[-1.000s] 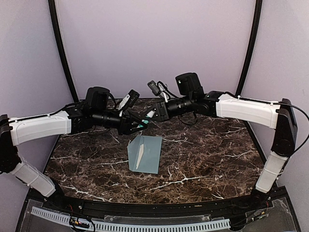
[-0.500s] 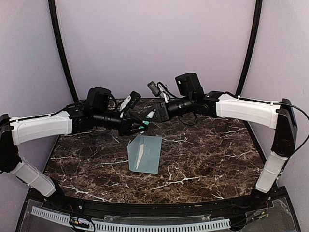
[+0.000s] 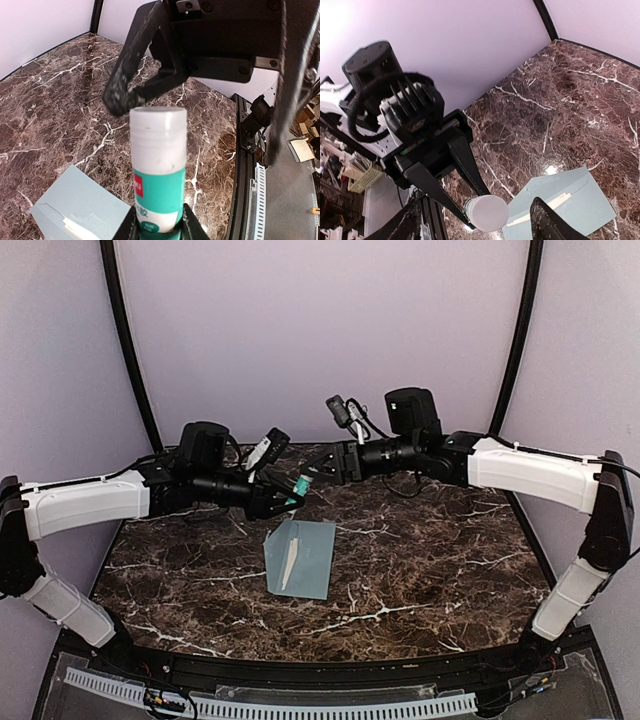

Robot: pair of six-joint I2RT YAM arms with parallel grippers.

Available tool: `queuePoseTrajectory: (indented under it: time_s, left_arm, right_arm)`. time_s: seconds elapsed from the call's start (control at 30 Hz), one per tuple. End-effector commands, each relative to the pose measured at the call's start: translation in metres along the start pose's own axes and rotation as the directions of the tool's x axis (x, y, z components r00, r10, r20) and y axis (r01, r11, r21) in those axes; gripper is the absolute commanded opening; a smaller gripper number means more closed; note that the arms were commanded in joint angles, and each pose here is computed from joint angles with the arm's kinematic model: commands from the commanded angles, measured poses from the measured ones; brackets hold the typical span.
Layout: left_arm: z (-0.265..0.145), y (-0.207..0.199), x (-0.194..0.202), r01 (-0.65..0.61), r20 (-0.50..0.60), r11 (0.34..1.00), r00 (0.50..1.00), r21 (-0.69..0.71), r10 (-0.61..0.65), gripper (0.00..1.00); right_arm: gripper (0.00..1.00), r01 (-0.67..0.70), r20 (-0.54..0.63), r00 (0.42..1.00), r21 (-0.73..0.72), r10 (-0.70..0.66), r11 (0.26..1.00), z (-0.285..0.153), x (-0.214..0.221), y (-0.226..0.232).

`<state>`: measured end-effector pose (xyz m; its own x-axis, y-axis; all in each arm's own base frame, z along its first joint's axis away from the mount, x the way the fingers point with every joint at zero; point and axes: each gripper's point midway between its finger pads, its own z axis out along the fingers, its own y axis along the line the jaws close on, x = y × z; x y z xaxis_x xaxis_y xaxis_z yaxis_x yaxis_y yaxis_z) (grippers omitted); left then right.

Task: Place the letter into the envelope and seal it
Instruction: Open the solid glue cap from the solid glue.

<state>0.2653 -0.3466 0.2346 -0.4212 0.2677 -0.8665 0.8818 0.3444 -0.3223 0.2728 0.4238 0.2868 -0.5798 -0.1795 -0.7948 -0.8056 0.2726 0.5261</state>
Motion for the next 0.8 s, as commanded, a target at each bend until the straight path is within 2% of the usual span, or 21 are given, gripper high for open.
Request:
queuePoseTrajectory:
  time_s: [0.0, 0.1, 0.5, 0.77]
  left_arm:
    - [-0.008, -0.005, -0.008, -0.017, 0.035, 1.000, 0.999, -0.005, 0.018, 0.04]
    - [-0.009, -0.005, -0.009, -0.018, 0.038, 1.000, 0.999, -0.009, 0.018, 0.03]
    - [-0.011, -0.005, -0.011, -0.018, 0.044, 1.000, 0.999, -0.012, 0.018, 0.03]
    - [-0.010, -0.005, -0.010, -0.015, 0.040, 1.000, 0.999, -0.008, 0.016, 0.02]
  right_arm:
    - [0.67, 0.008, 0.127, 0.992, -0.062, 0.000, 0.998, -0.019, -0.026, 0.010]
    - [0.64, 0.000, 0.095, 0.995, -0.126, 0.012, 0.992, -0.013, -0.019, 0.019]
    - [0.60, -0.028, 0.023, 0.999, -0.098, 0.031, 0.995, 0.007, -0.005, 0.010]
    - [0.46, -0.036, 0.046, 0.998, -0.114, 0.042, 0.993, 0.009, -0.010, 0.012]
